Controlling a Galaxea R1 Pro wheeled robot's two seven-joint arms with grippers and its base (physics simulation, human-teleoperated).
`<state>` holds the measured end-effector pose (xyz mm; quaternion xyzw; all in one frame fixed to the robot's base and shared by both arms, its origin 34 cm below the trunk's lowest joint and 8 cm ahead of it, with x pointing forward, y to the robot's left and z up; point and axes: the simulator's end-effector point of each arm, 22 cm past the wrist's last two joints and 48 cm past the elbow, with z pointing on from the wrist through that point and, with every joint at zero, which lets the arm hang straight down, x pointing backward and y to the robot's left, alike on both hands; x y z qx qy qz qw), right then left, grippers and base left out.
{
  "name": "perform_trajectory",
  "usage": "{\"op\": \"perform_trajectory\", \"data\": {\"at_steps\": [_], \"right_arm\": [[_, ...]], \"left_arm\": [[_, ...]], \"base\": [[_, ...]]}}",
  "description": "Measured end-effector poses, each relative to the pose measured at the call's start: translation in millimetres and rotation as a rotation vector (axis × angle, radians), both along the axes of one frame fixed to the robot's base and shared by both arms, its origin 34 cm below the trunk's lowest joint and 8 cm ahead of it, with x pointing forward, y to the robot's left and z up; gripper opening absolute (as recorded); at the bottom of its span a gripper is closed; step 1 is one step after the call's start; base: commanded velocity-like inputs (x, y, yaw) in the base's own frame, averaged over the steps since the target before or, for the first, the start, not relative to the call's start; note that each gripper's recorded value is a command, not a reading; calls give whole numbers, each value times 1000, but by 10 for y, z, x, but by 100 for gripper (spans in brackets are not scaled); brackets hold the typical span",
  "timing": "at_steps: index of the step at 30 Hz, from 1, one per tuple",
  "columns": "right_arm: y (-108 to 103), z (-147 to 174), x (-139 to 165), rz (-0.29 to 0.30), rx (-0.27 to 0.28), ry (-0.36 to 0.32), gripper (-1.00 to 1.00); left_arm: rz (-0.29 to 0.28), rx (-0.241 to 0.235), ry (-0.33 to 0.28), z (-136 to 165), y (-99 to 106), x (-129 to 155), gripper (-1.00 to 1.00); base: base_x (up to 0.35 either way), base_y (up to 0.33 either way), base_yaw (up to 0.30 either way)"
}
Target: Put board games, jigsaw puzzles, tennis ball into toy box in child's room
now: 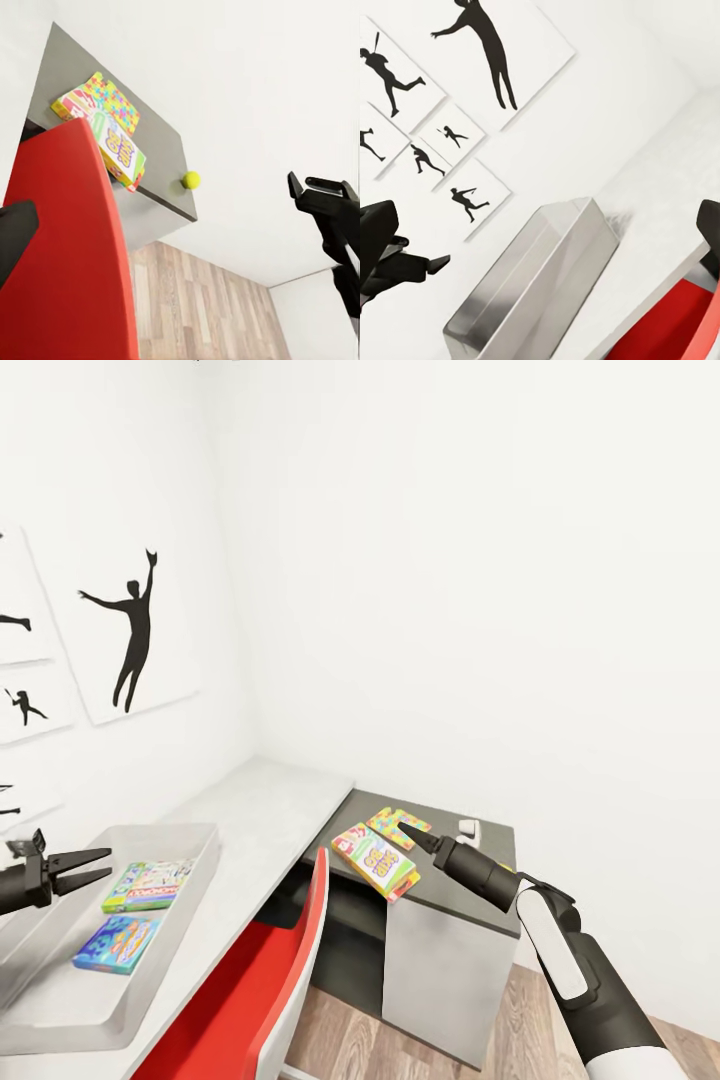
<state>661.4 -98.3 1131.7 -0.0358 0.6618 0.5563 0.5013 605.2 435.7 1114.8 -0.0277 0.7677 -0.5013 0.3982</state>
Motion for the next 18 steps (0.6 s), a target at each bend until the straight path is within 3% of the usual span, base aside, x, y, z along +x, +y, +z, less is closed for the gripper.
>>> {"op": "perform_trajectory", "data": {"at_steps": [7,13,18], "right_arm": [[3,68,-21,1,-1,0,100],[2,126,-35,1,3,1,100],[0,166,-55,1,1,2,100]], "left_arm": [[-1,-6,8,66,-13,-18,100],[0,-5,9,121,-12,-32,100],[-2,-6,8,168,-21,-50,100]], "base": [[-4,0,0],[-181,0,0],[-22,0,0]]}}
